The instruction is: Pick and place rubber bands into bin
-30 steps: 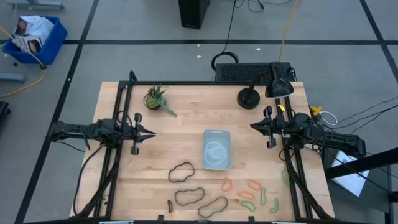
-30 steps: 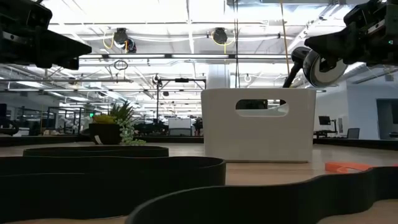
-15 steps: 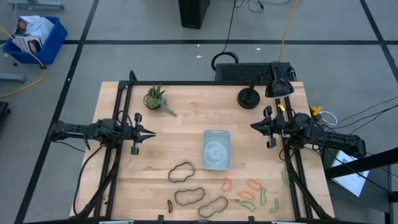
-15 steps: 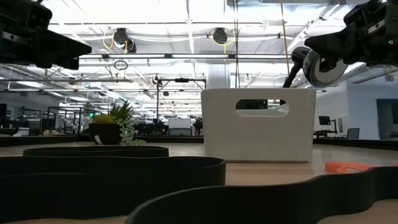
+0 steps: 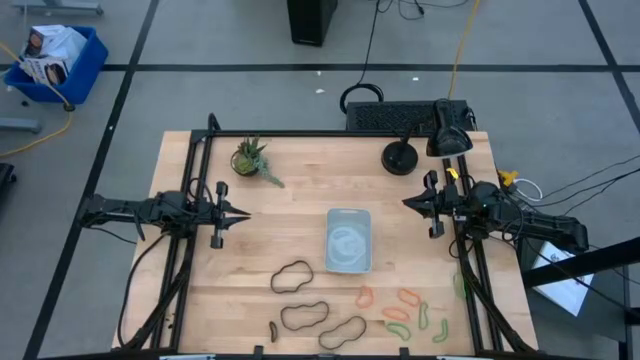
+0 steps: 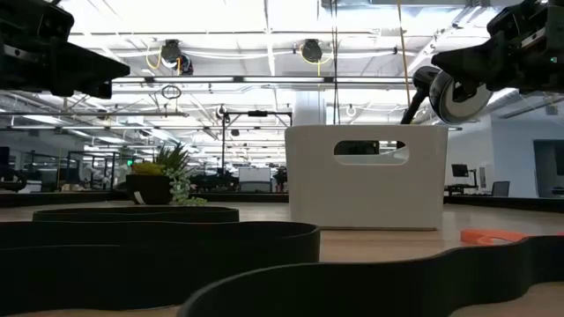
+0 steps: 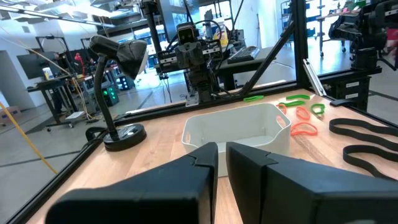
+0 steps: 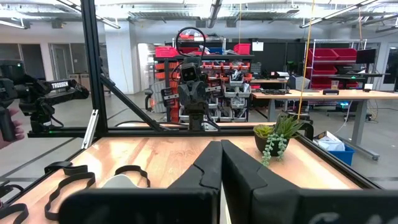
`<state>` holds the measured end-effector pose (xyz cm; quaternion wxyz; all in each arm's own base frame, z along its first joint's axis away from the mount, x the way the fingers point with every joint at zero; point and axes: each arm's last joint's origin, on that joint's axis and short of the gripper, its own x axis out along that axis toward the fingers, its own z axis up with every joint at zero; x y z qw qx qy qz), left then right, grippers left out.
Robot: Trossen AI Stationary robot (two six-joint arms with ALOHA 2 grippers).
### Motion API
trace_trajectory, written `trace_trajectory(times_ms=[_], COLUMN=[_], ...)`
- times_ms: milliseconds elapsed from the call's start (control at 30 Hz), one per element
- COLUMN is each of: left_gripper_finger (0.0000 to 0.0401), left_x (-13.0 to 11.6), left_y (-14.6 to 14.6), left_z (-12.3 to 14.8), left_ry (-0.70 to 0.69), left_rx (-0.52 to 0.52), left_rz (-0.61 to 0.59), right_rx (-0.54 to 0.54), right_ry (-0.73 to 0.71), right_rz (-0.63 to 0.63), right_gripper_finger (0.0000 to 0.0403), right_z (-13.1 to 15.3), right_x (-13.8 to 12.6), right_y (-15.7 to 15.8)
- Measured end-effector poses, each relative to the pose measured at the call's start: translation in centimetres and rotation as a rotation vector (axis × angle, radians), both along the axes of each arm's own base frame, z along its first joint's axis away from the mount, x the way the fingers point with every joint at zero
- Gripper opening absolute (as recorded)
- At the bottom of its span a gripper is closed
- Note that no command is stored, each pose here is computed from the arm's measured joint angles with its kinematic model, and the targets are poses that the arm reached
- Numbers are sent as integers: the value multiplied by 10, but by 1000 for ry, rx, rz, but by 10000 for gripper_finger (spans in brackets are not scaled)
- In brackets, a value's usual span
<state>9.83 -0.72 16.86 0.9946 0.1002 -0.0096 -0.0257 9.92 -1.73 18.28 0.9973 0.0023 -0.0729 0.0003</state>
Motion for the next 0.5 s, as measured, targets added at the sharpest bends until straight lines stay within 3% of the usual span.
trace_trajectory(times_ms=[267,500], left_gripper_finger=[42,42], left_x=[0,0], left_y=[0,0], left_z=[3,6], left_ry=[-30,-56], left_rx=[1,-91], left_rz=[0,-4], right_rx=[0,0], right_ry=[0,0], right_rz=[0,0], right_gripper_finger=[0,0], right_z=[0,0], right_x=[0,0], right_y=[0,0])
